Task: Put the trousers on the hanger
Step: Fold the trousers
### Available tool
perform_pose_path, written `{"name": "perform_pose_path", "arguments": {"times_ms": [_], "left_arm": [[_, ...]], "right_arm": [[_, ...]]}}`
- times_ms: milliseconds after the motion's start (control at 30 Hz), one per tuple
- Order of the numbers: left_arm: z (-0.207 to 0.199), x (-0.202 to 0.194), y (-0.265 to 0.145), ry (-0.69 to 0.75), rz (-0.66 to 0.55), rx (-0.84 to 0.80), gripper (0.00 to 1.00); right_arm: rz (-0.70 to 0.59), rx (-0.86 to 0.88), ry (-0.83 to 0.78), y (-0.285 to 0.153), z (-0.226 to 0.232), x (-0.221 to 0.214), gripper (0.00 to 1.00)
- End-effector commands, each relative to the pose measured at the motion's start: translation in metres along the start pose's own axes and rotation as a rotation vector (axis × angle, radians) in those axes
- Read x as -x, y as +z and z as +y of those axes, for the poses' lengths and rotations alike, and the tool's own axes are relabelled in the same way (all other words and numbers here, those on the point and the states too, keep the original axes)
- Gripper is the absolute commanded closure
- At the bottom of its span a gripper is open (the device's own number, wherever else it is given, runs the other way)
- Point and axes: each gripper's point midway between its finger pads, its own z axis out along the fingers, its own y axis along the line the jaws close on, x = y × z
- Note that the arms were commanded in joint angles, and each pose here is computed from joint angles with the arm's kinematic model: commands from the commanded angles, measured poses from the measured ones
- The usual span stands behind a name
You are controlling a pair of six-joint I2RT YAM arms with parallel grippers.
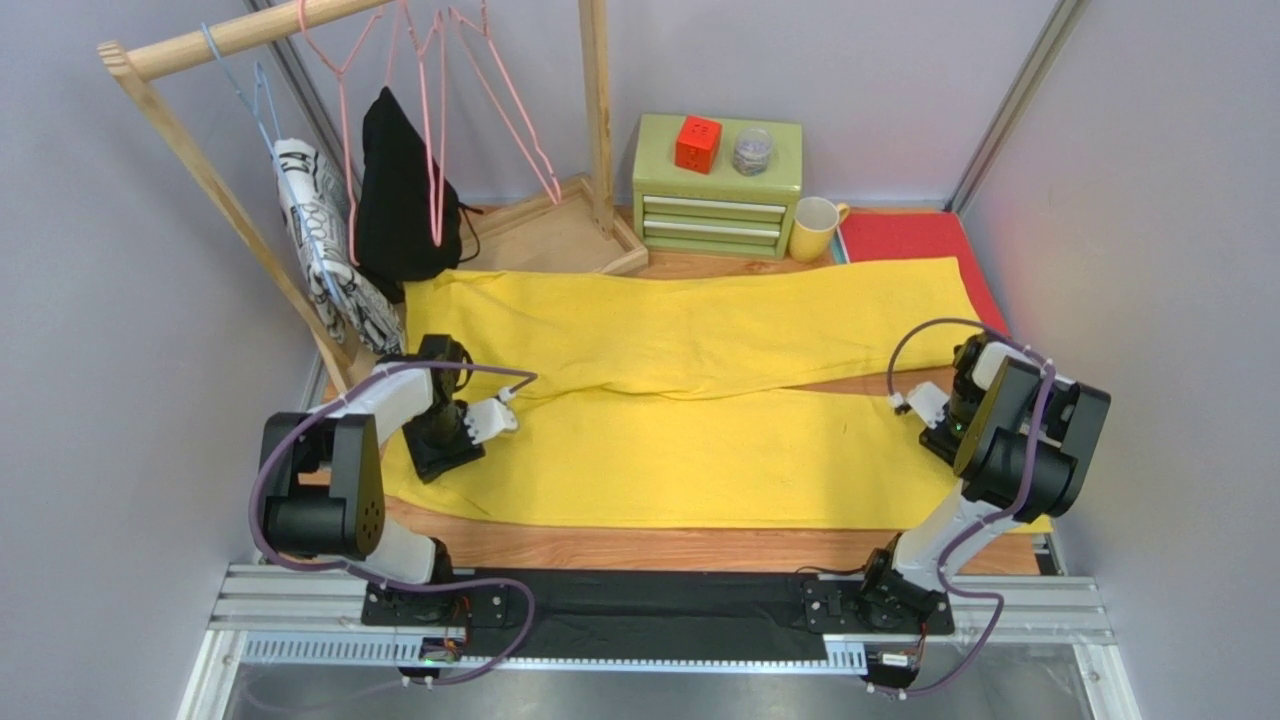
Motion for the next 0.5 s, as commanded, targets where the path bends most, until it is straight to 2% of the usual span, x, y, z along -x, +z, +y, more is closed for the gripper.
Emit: {"name": "perform_pose_path", "arguments": {"times_ms": [0,100,233,267,300,333,400,467], "left_arm": [[-0.020,-0.059,0.018,0.085,0.182,-0.043,0.45],[-0.023,-0.071,0.016,0.156,0.216,-0.020,0.45],[-0.024,-0.067,0.004,0.183,0.185,-0.054,0.44],[-0.013,-0.054,-0.007,0.163,0.123,-0.041,0.44],[-0.022,-0.053,-0.017,0.159,0.106,-0.098,0.44],[-0.004,-0.041,-0.036,0.142,0.055,-0.058,0.43],[-0.002,-0.023,-0.054,0.106,-0.048,-0.072,0.41],[0.017,-0.002,-0.078,0.050,-0.155,-0.019,0.39]], "right_arm": [[-0.261,-0.083,0.000,-0.052,-0.025,0.029,0.55],[-0.372,-0.015,0.004,-0.082,-0.010,0.038,0.51],[-0.492,0.016,0.093,-0.115,-0.024,0.063,0.51],[-0.504,0.028,0.133,-0.117,-0.026,0.070,0.52],[-0.512,0.039,0.137,-0.118,-0.029,0.081,0.52],[-0.529,0.039,0.143,-0.121,-0.032,0.090,0.52],[-0.568,0.006,0.170,-0.130,-0.044,0.116,0.54],[-0.604,-0.026,0.176,-0.139,-0.054,0.137,0.55]]}}
